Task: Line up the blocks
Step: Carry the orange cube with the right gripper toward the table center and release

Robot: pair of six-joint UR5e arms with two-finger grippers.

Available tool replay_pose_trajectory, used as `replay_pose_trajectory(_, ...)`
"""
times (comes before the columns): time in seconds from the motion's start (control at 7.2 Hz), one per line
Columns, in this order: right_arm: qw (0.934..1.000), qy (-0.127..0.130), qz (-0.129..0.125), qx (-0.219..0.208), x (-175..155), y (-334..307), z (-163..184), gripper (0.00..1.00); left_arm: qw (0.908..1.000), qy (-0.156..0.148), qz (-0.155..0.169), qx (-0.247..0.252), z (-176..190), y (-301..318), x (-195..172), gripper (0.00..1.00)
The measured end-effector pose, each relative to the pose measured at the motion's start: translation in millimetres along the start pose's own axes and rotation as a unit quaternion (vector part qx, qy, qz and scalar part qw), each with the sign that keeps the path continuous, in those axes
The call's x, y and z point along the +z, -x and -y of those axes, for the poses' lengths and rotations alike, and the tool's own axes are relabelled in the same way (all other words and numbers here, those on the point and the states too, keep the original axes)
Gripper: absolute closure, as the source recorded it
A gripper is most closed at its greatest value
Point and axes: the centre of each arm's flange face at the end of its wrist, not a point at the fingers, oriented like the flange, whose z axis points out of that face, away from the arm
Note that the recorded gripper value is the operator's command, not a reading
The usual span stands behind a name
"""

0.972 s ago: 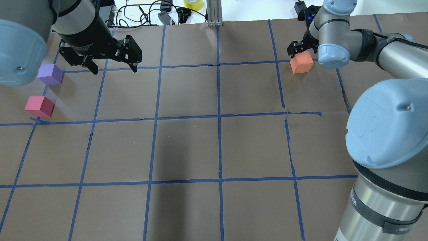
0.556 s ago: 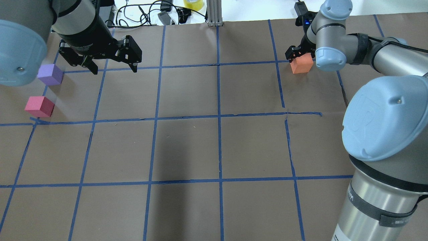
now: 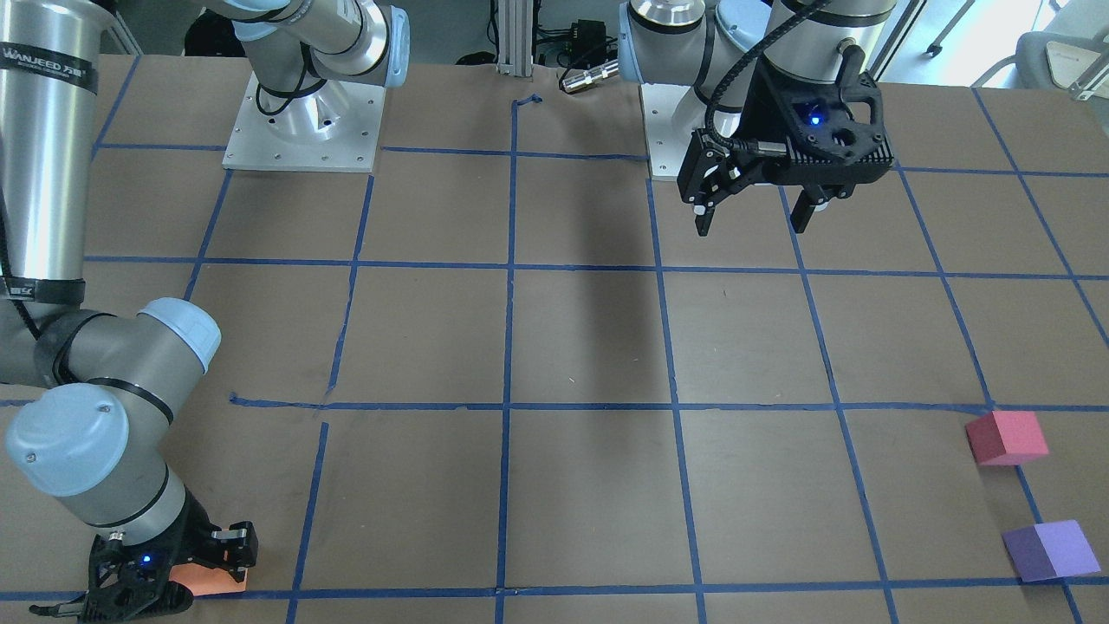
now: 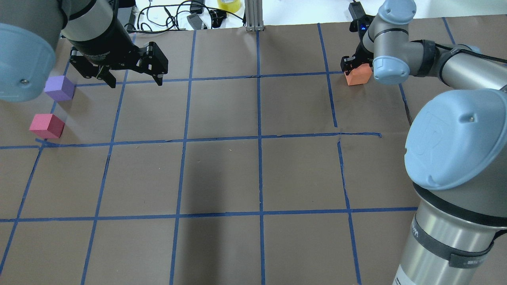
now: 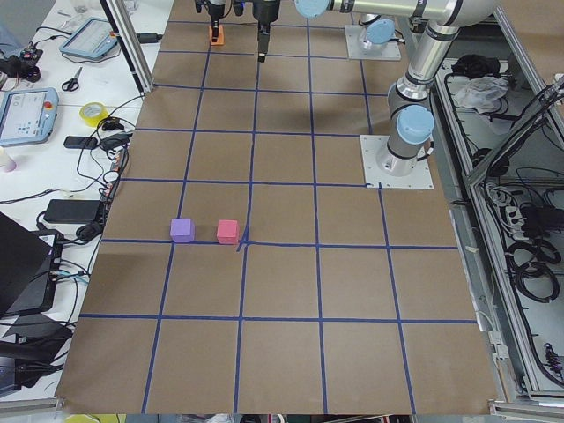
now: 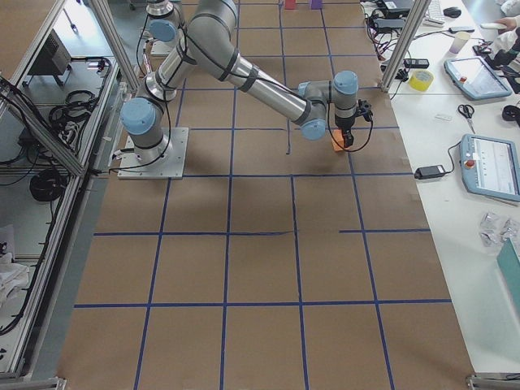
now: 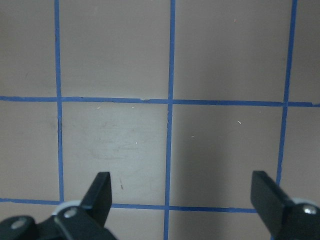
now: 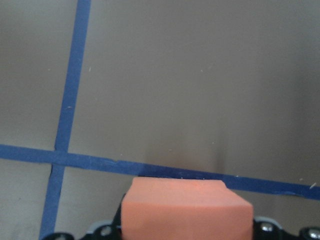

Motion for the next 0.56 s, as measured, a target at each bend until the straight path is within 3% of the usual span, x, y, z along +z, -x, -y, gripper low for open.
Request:
replay_pose_trajectory(0.28,0.9998,-0.019,-0.002,-0.002,-28.6,21.9,11.2,1.00,1.0000,0.000,0.000,0.000,0.2,0.0,-0.1,0.00)
replay_pose_trajectory(0.56,0.9995,-0.027,0.009,0.014,-48.4,94.6,18.2,1.00,1.0000,0.000,0.000,0.000,0.3,0.0,0.1,0.00)
